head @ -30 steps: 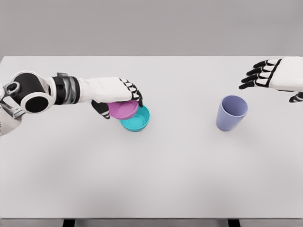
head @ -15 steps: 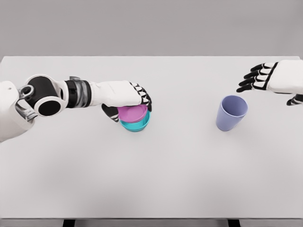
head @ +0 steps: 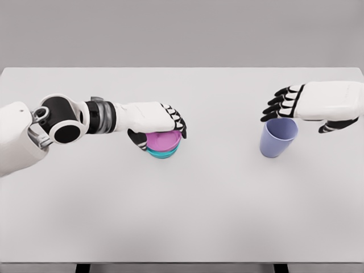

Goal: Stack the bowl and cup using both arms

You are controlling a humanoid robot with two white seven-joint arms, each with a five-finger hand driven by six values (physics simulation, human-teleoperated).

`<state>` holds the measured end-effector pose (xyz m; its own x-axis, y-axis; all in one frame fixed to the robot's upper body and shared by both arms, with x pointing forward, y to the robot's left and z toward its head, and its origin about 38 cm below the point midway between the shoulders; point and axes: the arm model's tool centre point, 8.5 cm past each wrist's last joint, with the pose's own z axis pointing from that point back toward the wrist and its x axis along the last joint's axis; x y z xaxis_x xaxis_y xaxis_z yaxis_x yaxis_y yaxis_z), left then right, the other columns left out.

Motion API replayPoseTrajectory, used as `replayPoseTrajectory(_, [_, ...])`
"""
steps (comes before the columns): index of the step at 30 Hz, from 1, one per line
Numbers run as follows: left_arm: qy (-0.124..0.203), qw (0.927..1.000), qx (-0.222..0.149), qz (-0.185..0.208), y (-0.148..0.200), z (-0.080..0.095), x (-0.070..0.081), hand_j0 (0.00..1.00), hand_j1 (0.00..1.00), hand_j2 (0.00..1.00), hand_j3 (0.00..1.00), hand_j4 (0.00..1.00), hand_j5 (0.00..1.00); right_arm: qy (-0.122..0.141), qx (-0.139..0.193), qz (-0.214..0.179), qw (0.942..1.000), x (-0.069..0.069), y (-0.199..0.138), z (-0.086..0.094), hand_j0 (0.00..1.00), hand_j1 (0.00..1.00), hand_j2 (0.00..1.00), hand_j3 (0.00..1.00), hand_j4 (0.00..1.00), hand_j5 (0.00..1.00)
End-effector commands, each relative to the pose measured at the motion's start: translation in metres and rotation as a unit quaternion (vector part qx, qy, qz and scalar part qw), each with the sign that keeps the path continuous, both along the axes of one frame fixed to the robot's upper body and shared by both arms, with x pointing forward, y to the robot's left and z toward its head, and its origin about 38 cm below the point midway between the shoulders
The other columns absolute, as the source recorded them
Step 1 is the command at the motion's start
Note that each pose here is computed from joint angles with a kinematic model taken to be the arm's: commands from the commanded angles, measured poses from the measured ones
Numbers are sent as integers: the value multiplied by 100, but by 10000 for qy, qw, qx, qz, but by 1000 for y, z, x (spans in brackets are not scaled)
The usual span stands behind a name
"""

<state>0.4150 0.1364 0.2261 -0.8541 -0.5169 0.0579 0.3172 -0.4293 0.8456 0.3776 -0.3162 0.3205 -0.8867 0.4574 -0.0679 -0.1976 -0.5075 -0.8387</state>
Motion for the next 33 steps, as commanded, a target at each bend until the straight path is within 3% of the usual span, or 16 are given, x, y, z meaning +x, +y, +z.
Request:
replayPoseTrajectory(1, [4, 10000, -3, 15, 1, 0, 0, 73, 73, 73, 73, 73, 73, 42, 23, 23, 10000, 0, 3, -3, 100, 100, 100, 100, 100, 100])
replayPoseTrajectory(7, [6, 10000, -4, 25, 2, 0, 1, 74, 74, 74, 74, 74, 74, 34, 19, 17, 10000, 0, 2, -2, 100, 100, 100, 100, 100, 100])
replayPoseTrajectory(9, [17, 10000, 7, 60, 3, -1, 2, 74, 74, 74, 74, 74, 74, -343, -16, -1, 9994, 3, 0, 26, 100, 100, 100, 100, 100, 100])
replayPoseTrajectory(11, [17, 10000, 7, 61, 3, -1, 2, 75, 75, 75, 75, 75, 75, -203, -70, -38, 9998, 1, -3, 17, 100, 100, 100, 100, 100, 100])
replayPoseTrajectory(31, [43, 10000, 14, 86, 5, -3, 2, 76, 76, 76, 76, 76, 76, -185, -40, 66, 9998, 3, 5, 15, 100, 100, 100, 100, 100, 100])
replayPoseTrajectory(33, [42, 10000, 23, 83, 5, -4, 2, 82, 82, 82, 82, 82, 82, -184, -40, 59, 9998, 3, 5, 15, 100, 100, 100, 100, 100, 100])
